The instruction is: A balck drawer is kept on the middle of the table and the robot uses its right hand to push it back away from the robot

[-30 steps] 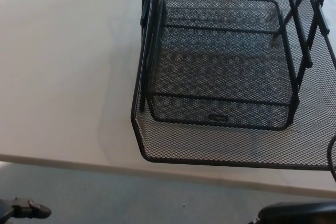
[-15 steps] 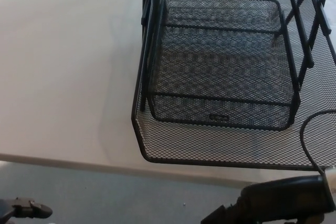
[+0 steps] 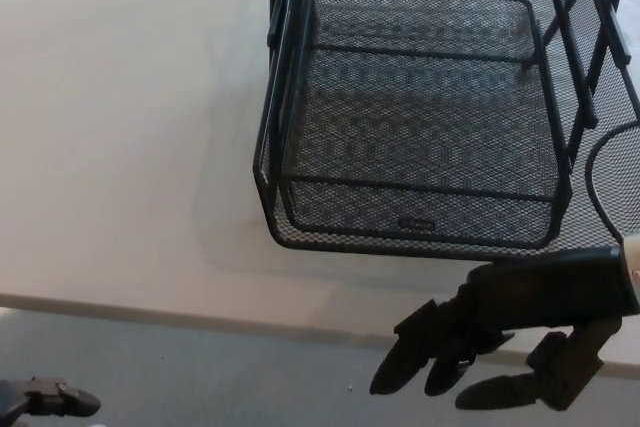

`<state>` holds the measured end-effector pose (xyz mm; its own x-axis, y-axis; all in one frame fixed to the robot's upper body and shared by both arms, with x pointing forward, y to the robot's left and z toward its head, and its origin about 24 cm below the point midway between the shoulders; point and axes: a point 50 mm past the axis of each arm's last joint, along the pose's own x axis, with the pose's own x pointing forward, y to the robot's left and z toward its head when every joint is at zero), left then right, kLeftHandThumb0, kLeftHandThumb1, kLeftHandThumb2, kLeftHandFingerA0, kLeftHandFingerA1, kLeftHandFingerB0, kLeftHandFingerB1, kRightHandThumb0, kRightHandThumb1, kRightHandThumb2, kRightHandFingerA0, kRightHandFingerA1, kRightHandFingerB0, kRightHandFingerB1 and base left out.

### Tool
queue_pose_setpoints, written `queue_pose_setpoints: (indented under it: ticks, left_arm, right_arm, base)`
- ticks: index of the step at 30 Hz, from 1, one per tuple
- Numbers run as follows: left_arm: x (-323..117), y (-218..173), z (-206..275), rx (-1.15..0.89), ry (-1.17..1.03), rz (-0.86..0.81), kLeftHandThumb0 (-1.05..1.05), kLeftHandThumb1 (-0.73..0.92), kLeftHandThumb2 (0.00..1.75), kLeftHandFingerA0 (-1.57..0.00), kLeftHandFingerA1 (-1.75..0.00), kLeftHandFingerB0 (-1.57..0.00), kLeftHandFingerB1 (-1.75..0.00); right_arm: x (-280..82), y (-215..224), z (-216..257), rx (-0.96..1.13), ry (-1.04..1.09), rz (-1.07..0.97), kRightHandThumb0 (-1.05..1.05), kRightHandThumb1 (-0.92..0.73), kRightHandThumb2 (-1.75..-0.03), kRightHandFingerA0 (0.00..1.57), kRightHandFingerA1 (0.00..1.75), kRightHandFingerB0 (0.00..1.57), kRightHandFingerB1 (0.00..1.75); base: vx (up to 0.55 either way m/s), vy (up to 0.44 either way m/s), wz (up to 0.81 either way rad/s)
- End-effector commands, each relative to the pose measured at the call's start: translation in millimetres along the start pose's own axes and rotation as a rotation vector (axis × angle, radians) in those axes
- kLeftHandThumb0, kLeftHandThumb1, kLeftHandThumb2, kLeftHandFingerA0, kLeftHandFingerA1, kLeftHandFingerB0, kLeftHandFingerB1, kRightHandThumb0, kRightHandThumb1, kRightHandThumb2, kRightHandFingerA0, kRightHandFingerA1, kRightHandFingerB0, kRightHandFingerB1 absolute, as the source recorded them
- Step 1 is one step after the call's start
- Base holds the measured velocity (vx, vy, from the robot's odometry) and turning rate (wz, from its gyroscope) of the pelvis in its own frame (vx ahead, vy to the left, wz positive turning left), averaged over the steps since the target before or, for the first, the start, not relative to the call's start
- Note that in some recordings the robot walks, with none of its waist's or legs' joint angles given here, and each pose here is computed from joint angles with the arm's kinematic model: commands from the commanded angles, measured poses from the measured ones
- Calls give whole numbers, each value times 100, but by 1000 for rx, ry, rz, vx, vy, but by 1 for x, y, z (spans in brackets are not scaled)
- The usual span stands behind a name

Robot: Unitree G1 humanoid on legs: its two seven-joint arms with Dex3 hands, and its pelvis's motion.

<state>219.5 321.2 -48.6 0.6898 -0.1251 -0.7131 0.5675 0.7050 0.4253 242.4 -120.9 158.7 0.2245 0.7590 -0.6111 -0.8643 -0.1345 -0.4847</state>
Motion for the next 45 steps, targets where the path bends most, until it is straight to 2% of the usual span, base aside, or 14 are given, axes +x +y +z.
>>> queue_pose_setpoints:
  ticks: [1,16,17,21,22,25,27,32,33,35,36,37,38,45]
  left_arm:
    - [-1,1,0,16,-11,0,-61,64,62,-47,-37,-41,-35]
    - [-2,1,-2,6,-2,-1,-62,64,62,-46,-37,-40,-34]
    - [-2,1,-2,1,-1,-2,-59,55,92,-41,-53,-27,-45]
    - [-2,1,-2,1,0,-5,-58,54,92,-40,-53,-27,-45]
    - [-2,1,-3,-2,-2,-4,-62,64,61,-46,-37,-40,-34]
    - [-2,1,-3,-2,1,-6,-58,54,92,-40,-53,-27,-45]
    - [-2,1,-3,6,1,-4,-63,64,62,-47,-37,-41,-35]
    - [-2,0,-3,12,3,-4,-63,64,62,-46,-37,-40,-34]
    - [-2,0,-3,12,1,-6,-64,65,64,-44,-37,-39,-34]
    - [-2,0,-3,7,2,-6,-61,55,93,-41,-53,-26,-45]
    - [-2,0,-3,-3,2,-7,-62,64,61,-46,-37,-40,-34]
    - [-2,0,-3,-7,1,-7,-62,64,61,-46,-37,-40,-34]
    - [-2,0,-3,1,5,-7,-63,64,62,-46,-37,-40,-34]
    - [-3,-1,-4,-1,0,-8,-63,64,63,-45,-37,-39,-34]
  right_arm:
    - [-2,-12,0,-15,39,-22,-74,-92,-70,33,35,27,31]
    - [17,-43,-38,56,152,-57,-75,-92,-69,33,36,29,33]
    - [17,-45,-42,62,160,-62,-74,-92,-68,35,36,30,33]
    - [15,-51,-47,61,188,-75,-74,-91,-68,36,35,30,32]
    - [13,-54,-50,60,203,-83,-73,-92,-68,36,35,30,32]
    - [10,-61,-58,70,227,-105,-74,-92,-68,37,35,28,32]
    - [7,-66,-62,70,239,-123,-74,-92,-68,38,35,28,32]
    - [-4,-82,-65,99,253,-193,-72,-91,-68,37,35,31,32]
    - [-6,-84,-64,98,252,-199,-72,-75,-109,34,52,16,43]
    - [-8,-88,-62,91,251,-212,-70,-73,-109,33,52,15,43]
    - [-10,-90,-60,87,251,-218,-72,-91,-68,38,35,30,32]
    - [-10,-91,-60,87,252,-219,-72,-91,-68,38,35,30,32]
    - [-10,-91,-58,86,249,-221,-71,-74,-109,33,52,17,43]
    - [-10,-91,-57,75,236,-235,-69,-74,-110,33,52,17,43]
  base:
    - [0,0,0]
    - [0,0,0]
    - [0,0,0]
    - [0,0,0]
    - [0,0,0]
    - [0,0,0]
    - [0,0,0]
    - [0,0,0]
    - [0,0,0]
    - [0,0,0]
    - [0,0,0]
    - [0,0,0]
    - [0,0,0]
    - [0,0,0]
